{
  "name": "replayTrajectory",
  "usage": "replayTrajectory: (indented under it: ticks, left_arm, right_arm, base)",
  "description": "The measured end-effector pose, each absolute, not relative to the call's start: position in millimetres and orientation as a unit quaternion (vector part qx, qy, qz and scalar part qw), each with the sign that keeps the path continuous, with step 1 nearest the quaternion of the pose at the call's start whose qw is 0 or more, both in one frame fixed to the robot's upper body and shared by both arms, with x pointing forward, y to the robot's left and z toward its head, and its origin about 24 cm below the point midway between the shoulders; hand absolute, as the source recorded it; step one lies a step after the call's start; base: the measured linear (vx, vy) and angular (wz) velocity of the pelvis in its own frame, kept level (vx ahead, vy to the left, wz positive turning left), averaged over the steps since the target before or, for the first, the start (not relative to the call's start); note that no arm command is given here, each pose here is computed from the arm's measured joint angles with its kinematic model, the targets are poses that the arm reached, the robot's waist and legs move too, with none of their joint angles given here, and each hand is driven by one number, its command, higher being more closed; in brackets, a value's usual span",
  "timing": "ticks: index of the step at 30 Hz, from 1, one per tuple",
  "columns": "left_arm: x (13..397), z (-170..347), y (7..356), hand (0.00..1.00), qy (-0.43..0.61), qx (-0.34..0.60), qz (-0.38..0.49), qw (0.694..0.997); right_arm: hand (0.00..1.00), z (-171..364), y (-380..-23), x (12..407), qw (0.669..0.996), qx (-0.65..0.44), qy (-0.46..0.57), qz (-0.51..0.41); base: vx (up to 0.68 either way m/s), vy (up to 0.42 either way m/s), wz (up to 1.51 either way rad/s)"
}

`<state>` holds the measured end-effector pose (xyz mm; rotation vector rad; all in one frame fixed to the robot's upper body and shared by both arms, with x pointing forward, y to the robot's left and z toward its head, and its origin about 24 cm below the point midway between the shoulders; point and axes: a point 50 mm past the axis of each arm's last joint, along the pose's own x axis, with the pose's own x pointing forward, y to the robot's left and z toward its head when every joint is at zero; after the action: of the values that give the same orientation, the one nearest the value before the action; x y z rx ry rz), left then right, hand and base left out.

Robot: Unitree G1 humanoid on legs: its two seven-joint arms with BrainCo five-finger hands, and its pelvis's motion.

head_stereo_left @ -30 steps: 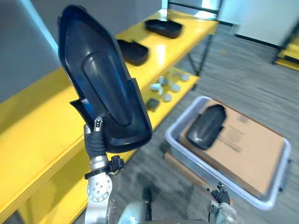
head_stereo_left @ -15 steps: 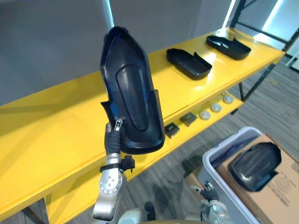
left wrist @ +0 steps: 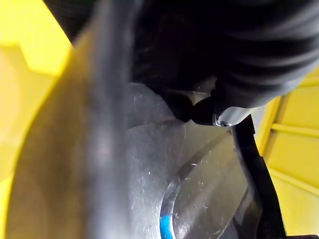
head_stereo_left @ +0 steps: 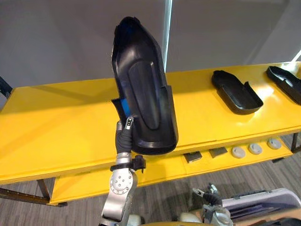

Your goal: Walk over and take plastic housings, then place them on the shelf

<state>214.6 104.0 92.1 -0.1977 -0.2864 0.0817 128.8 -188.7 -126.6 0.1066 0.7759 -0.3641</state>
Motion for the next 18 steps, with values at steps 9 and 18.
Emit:
replayTrajectory:
  ticks: [9, 18]
  left_arm:
    - [232.0, 61.7, 122.0, 1.00, -0.075, -0.049, 0.095, 0.991]
    - [281.7, 46.9, 159.8, 1.00, -0.019, 0.038, 0.171, 0.984]
  right_arm:
    - [0.00, -129.6, -183.6, 122.0, 0.906, 0.059, 0.384, -0.166]
    - [0.00, -144.6, -185.2, 100.7, 0.886, 0.042, 0.436, -0.152]
  base:
    - [0.03, -0.026, 0.09]
    - [-0.11, -0.033, -0.07]
